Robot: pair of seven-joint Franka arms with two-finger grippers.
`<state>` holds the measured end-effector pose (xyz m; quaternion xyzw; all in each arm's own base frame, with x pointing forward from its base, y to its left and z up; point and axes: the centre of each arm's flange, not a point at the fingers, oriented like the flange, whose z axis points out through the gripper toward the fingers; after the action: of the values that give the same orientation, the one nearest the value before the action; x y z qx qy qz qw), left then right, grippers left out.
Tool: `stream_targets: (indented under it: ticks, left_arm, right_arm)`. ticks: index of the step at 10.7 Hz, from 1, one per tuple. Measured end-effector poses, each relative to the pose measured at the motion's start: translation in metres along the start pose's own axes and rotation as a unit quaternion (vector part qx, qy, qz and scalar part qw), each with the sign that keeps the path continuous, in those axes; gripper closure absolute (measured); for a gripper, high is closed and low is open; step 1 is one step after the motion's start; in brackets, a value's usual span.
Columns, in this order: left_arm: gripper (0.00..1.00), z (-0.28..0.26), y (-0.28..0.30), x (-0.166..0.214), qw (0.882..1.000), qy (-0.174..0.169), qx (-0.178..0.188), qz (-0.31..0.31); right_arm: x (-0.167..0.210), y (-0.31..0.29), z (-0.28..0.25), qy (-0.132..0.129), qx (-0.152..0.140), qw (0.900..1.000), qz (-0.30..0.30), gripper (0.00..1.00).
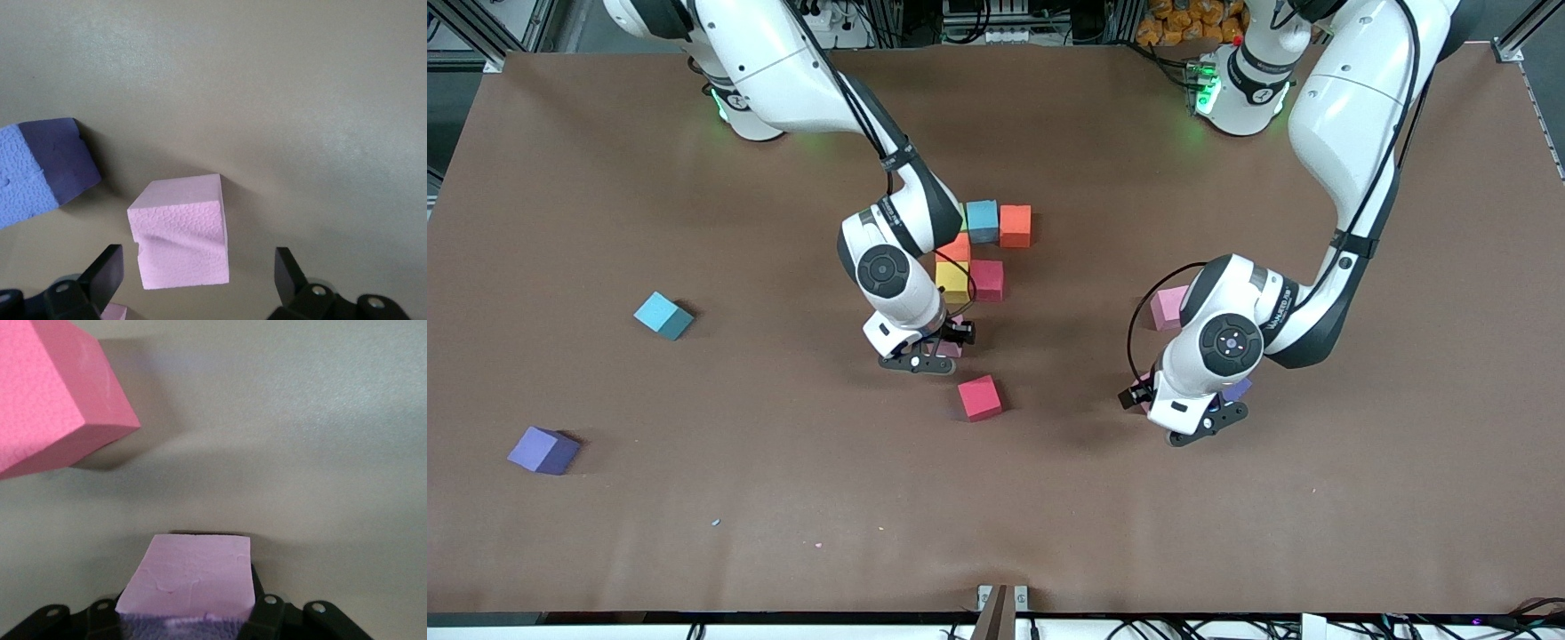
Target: Arrange 11 blocks into digit 3
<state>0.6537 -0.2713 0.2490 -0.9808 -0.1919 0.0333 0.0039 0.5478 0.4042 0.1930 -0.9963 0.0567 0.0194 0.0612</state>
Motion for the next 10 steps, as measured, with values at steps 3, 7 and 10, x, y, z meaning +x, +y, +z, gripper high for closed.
stream_targets:
  ticks: [3, 7, 10]
  left_arm:
    - [0.00, 0.001, 0.000, 0.000, 1.000, -0.001, 0.000, 0.008]
    - [0.00, 0.001, -0.008, 0.008, 1.000, 0.000, 0.001, 0.011]
    - [0.00, 0.001, -0.009, 0.009, 1.000, 0.000, 0.001, 0.018]
  right_arm:
    - [-0.015, -0.006, 0.000, -0.009, 0.001, 1.000, -0.009, 0.42]
    - [-0.023, -0.004, -0.003, -0.010, -0.006, 1.000, -0.023, 0.42]
    - [-0.025, -0.001, 0.000, -0.014, -0.010, 1.000, -0.023, 0.42]
